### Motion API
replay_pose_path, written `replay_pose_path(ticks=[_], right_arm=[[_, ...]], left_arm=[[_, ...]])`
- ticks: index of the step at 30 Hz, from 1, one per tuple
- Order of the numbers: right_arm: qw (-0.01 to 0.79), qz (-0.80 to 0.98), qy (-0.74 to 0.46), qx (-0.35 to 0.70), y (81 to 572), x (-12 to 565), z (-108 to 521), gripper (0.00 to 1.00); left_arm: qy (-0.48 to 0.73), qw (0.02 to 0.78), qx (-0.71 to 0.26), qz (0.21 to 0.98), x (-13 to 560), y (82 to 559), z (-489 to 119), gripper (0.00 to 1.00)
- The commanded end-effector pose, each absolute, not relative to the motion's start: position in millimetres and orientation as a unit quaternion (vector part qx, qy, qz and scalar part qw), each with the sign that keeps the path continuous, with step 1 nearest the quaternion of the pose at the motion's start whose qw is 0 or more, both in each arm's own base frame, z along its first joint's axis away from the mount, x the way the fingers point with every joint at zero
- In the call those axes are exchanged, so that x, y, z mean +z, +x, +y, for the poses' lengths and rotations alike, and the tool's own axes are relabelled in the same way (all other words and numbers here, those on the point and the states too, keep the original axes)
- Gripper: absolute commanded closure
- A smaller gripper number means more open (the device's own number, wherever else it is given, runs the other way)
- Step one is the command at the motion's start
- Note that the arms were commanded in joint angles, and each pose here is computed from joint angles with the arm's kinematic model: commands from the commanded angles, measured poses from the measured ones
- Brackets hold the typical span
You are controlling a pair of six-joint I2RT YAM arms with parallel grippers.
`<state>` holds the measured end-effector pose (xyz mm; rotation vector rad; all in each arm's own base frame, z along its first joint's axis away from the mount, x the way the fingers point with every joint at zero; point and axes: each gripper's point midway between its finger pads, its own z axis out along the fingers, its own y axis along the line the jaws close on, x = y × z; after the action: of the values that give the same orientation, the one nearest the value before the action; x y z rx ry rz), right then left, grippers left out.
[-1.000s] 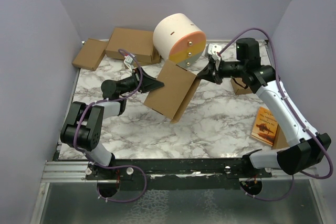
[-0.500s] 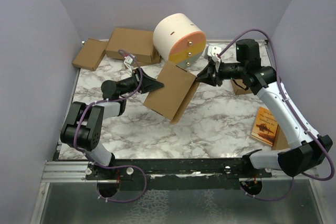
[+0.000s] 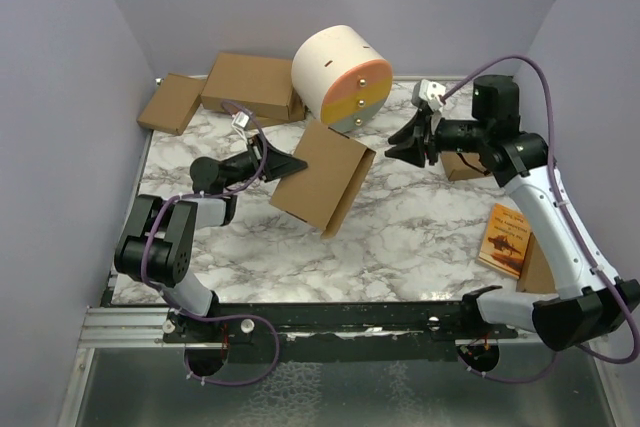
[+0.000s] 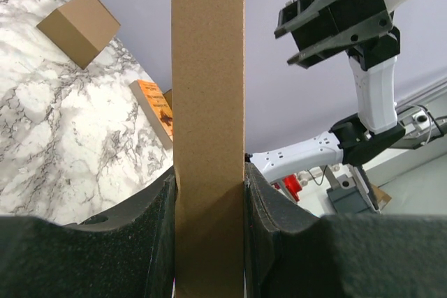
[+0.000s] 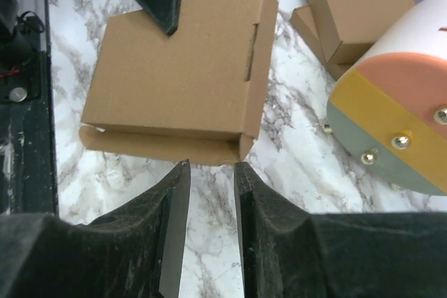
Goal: Fold the paper box
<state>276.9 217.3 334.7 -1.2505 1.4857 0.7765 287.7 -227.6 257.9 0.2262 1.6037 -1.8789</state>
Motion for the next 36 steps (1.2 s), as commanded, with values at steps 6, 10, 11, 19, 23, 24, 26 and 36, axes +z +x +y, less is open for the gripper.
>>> replay_pose_path(ticks=[6,10,11,19,23,24,26,36], right_arm=[[0.442,0.569,-0.527,0.450,224,287,228,0.59],[0.429,0.576,-0.529,0.451,219,262,226,0.58],[0.430,0.577,-0.530,0.449,219,259,225,0.57],[0.428,0.579,-0.522,0.457,224,257,228,0.57],[0.426,0.583,-0.519,0.457,228,257,229,0.57],[0.427,0.584,-0.519,0.456,228,257,229,0.57],[0.428,0.581,-0.521,0.455,227,256,228,0.57],[0.400,0.521,-0.637,0.404,217,213,217,0.45]], left_arm=[[0.080,0.406,-0.710,0.570,261,288,-214,1.00],[0.041,0.391,-0.700,0.596,237,289,-209,1.00],[0.036,0.388,-0.697,0.602,232,289,-209,1.00],[-0.001,0.378,-0.650,0.660,207,303,-210,1.00],[-0.014,0.388,-0.585,0.712,193,314,-212,1.00],[-0.020,0.391,-0.567,0.725,189,315,-209,1.00],[-0.034,0.396,-0.540,0.742,185,317,-204,1.00],[-0.100,0.342,-0.432,0.828,137,300,-179,1.00]])
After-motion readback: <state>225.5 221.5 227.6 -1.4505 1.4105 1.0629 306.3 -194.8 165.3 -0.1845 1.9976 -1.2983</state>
